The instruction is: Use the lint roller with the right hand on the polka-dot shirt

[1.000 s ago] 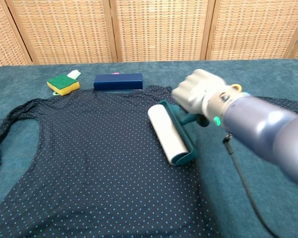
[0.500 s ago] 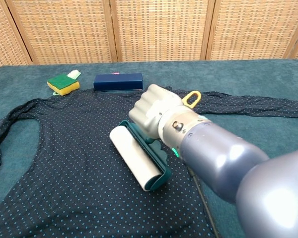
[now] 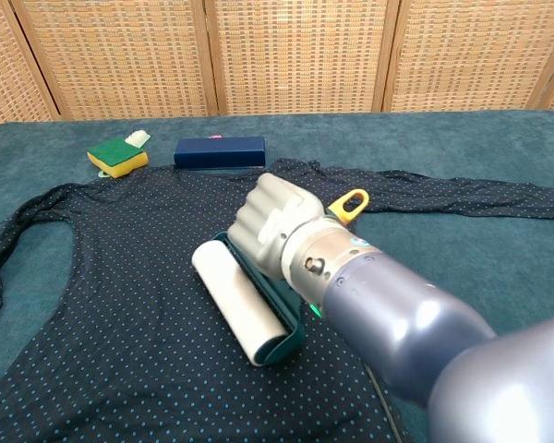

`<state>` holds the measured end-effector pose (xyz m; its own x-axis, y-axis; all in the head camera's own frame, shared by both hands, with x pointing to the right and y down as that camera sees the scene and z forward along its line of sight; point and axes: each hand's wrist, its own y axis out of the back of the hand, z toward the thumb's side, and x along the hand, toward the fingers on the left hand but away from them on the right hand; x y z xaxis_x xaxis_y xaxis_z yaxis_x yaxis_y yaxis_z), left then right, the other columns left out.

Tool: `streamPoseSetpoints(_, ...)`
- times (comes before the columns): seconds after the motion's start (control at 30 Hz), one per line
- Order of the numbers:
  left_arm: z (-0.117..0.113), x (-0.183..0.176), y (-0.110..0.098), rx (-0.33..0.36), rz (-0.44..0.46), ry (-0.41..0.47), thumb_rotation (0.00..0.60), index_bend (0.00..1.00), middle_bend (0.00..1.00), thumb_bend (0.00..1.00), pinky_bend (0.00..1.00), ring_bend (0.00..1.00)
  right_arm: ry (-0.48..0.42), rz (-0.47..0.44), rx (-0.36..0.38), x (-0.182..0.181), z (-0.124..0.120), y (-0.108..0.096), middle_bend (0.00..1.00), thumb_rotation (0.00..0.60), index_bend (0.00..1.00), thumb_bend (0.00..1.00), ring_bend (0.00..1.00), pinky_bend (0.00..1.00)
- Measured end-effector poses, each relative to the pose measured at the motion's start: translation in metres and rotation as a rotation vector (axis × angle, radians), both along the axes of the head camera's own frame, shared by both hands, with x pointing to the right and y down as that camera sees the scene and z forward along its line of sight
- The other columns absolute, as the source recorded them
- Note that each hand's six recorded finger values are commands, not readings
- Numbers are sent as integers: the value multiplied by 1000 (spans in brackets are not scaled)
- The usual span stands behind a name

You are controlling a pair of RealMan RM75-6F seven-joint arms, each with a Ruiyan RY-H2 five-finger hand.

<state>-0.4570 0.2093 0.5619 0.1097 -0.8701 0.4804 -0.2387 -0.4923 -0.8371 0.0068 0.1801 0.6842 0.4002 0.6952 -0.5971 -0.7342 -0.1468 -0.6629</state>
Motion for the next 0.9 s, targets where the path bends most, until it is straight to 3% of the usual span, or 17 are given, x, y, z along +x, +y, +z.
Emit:
streamPoseSetpoints(0.37, 0, 2, 0, 0, 2, 1, 600, 0, 0, 0, 0, 0, 122, 56, 107, 54, 11, -45, 1000, 600, 697, 860, 1000, 1000)
streamPoseSetpoints(0.47, 0, 2, 0, 0, 2, 3, 600, 0, 0, 0, 0, 0, 146, 67, 111, 63, 14, -49, 1000, 600, 700, 860, 1000, 1000)
streamPoseSetpoints(0.63, 0, 3, 0, -2, 5, 3, 600, 0, 0, 0, 0, 0, 147, 54, 110, 63, 15, -48, 1000, 600, 706, 860, 1000, 1000)
streamPoseSetpoints(0.9, 1, 2, 0, -2, 1, 1, 600, 0, 0, 0, 0, 0, 103, -12, 87, 30, 12, -23, 1000, 600, 715, 861, 1000, 1000)
